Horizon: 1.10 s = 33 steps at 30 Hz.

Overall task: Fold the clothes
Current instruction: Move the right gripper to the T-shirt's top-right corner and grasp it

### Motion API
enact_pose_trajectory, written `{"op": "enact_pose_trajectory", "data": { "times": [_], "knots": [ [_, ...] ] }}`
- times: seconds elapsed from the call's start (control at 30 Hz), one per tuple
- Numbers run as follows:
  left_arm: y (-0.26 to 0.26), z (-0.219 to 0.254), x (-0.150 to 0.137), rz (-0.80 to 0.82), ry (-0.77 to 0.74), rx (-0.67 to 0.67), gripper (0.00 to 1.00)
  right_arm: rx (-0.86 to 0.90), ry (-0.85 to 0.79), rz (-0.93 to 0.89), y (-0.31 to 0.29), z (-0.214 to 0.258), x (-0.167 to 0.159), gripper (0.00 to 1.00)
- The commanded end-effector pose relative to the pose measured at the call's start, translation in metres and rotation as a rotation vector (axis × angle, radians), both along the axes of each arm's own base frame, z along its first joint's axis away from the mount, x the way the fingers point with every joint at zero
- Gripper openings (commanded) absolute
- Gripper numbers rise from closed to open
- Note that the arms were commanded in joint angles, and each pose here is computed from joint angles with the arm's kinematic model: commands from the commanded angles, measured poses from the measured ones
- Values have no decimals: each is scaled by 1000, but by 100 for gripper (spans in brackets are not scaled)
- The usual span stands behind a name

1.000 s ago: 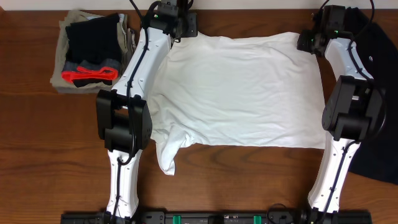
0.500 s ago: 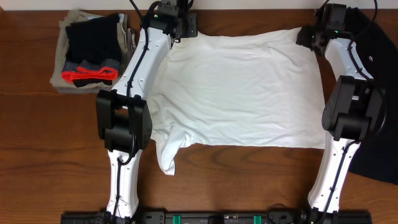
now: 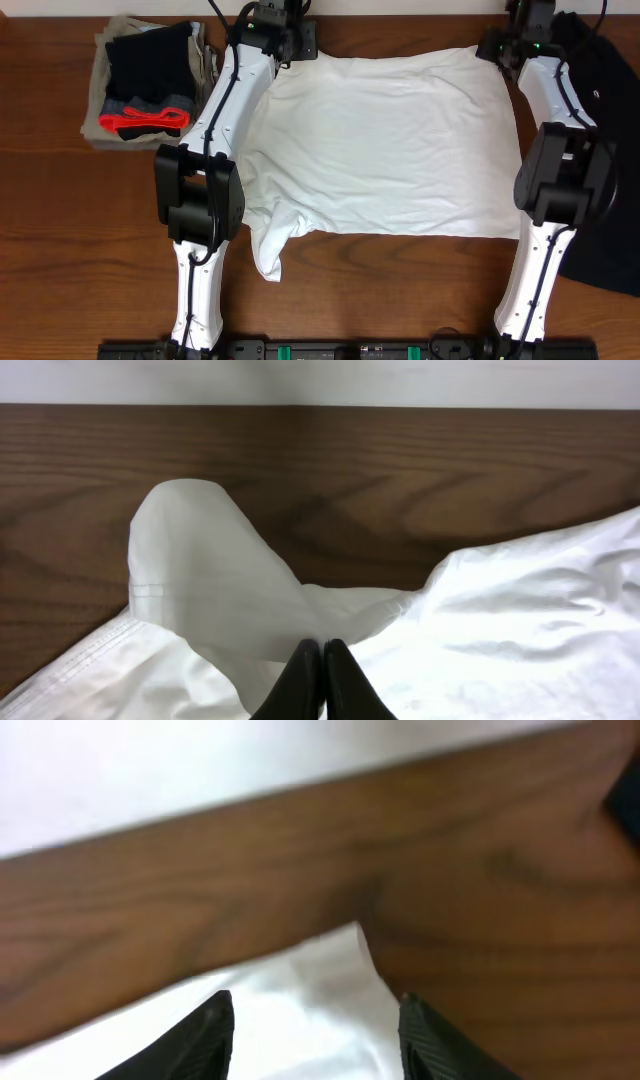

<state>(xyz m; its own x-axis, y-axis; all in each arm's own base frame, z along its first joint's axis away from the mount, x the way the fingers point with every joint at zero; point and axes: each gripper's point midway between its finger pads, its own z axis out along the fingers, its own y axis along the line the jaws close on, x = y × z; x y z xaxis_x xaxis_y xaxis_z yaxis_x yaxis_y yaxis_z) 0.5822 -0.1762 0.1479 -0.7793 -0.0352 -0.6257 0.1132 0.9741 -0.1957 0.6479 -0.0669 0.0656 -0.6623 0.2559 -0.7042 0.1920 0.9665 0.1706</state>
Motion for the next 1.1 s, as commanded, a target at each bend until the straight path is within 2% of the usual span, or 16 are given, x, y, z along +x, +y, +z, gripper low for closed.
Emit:
{"op": "enact_pose_trajectory", "data": {
  "times": [0.0,0.57,0.87,0.93,1.07],
  "knots": [
    [3,-1,2,8,1,3,6,-64,-50,10,-1,22,8,50],
    [3,-1,2,-1,-1,11,6,-46,5,17,4,-49,13,46],
    [3,-1,2,-1,-1,11,6,-44,-2,15,4,-51,15,46],
    [3,-1,2,-1,-1,11,6,-44,-2,16,4,-54,15,42],
    [3,-1,2,-1,-1,11,6,-26,11,12,6,-67,14,26]
  ]
}}
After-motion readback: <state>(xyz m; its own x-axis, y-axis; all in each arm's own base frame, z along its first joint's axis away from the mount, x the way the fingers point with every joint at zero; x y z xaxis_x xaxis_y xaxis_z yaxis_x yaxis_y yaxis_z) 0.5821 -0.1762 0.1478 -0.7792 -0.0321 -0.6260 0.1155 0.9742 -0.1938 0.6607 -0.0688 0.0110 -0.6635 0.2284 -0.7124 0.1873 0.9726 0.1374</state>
